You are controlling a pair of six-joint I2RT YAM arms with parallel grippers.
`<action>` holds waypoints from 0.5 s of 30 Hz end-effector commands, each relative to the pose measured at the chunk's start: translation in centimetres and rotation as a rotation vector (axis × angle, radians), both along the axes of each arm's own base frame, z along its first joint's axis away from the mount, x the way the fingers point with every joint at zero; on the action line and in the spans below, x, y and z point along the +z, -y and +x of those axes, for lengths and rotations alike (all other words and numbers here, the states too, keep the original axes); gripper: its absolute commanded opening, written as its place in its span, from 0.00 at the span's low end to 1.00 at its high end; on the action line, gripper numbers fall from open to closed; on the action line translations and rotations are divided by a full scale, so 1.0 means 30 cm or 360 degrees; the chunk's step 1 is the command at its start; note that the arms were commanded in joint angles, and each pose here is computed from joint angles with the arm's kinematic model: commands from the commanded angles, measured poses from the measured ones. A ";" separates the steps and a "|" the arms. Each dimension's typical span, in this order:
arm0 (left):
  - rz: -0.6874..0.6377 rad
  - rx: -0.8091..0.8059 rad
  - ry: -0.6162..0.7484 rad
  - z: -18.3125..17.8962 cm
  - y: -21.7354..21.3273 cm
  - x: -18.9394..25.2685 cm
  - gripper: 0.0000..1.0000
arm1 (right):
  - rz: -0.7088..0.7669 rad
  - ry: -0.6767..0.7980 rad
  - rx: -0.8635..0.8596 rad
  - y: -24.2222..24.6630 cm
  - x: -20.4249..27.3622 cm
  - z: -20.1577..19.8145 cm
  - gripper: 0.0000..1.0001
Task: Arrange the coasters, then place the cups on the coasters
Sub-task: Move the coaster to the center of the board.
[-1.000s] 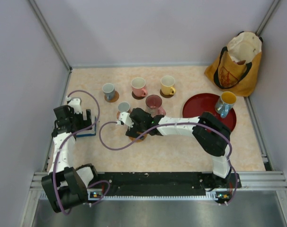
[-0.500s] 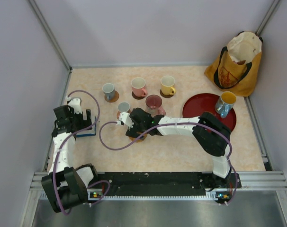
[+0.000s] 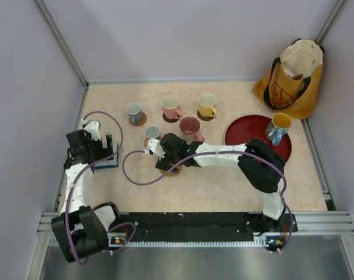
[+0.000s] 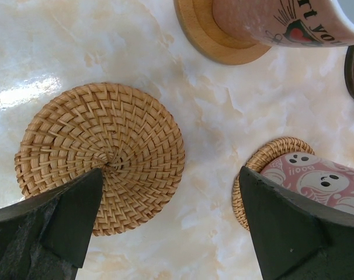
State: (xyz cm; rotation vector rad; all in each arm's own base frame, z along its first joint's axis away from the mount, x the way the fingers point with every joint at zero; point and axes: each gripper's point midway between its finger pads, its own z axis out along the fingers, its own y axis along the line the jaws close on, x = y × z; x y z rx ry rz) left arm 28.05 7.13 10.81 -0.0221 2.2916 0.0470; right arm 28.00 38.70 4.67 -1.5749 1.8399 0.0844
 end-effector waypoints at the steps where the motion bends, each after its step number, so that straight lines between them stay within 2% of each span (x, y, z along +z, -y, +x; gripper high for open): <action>1: 0.0021 0.0002 0.0068 0.018 -0.011 0.026 0.99 | -0.0070 -0.0033 0.0032 0.024 0.017 -0.030 0.99; 15: 0.0020 0.0004 0.0071 0.018 -0.011 0.027 0.99 | -0.0093 -0.0028 0.0048 0.032 0.020 -0.032 0.99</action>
